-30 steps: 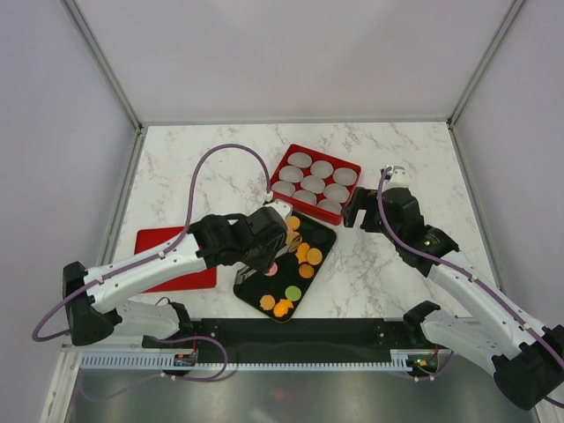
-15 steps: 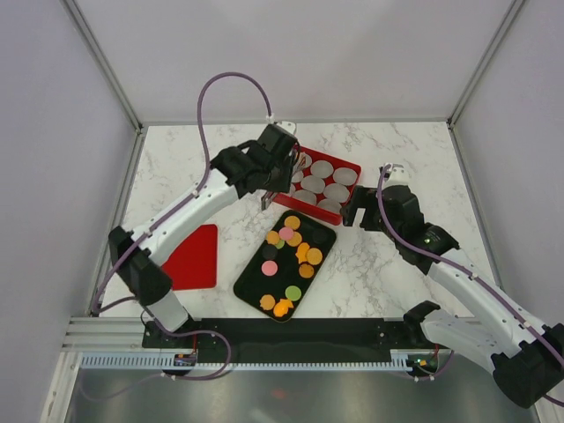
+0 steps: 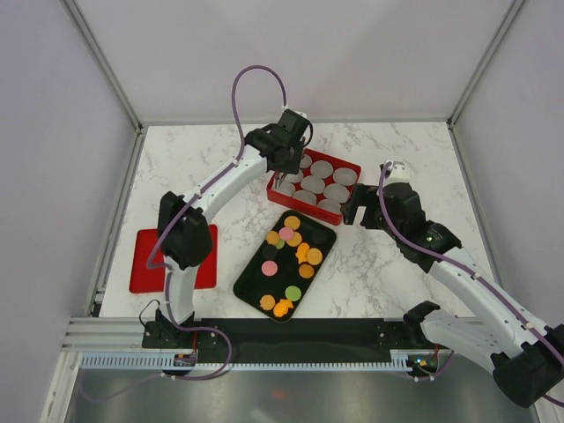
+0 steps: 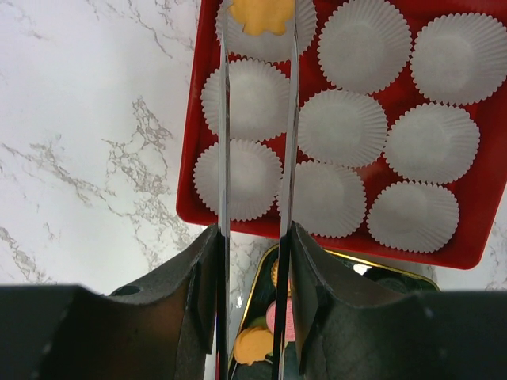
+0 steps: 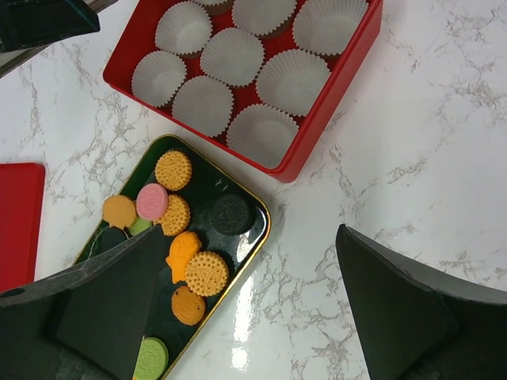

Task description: Pack the cookies

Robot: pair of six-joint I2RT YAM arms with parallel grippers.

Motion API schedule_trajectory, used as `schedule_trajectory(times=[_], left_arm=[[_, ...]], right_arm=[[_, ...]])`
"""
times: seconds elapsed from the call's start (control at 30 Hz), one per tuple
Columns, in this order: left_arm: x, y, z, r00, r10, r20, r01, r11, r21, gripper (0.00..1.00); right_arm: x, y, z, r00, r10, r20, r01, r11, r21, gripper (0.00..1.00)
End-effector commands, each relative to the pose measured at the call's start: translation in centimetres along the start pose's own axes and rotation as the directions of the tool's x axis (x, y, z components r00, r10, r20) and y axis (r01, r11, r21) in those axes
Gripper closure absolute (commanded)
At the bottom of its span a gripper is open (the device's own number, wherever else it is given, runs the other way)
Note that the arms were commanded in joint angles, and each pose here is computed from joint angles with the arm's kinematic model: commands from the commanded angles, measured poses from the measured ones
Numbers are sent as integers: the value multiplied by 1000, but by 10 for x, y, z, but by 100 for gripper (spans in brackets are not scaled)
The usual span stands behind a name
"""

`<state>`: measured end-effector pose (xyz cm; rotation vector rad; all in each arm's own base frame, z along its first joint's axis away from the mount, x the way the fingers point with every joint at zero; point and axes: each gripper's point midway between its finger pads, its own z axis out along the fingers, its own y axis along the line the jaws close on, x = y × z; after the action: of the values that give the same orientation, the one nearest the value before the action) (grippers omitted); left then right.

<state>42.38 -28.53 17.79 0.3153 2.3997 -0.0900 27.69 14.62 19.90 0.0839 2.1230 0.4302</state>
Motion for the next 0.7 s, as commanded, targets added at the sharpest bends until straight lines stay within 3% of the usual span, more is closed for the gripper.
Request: schedule_trajectory(times=[0.0, 0.33, 0.67], left_arm=[[-30, -8, 0, 996, 28, 87, -31, 999, 35, 62], [-6, -8, 28, 999, 40, 19, -40, 999, 2, 61], [-6, -9, 31, 998, 54, 20, -54, 998, 9, 53]], right_arm=[[-15, 5, -7, 999, 1, 37, 0, 1000, -12, 2], [-11, 2, -10, 999, 4, 35, -3, 1000, -7, 2], [-9, 3, -8, 1000, 11, 25, -10, 1000, -13, 2]])
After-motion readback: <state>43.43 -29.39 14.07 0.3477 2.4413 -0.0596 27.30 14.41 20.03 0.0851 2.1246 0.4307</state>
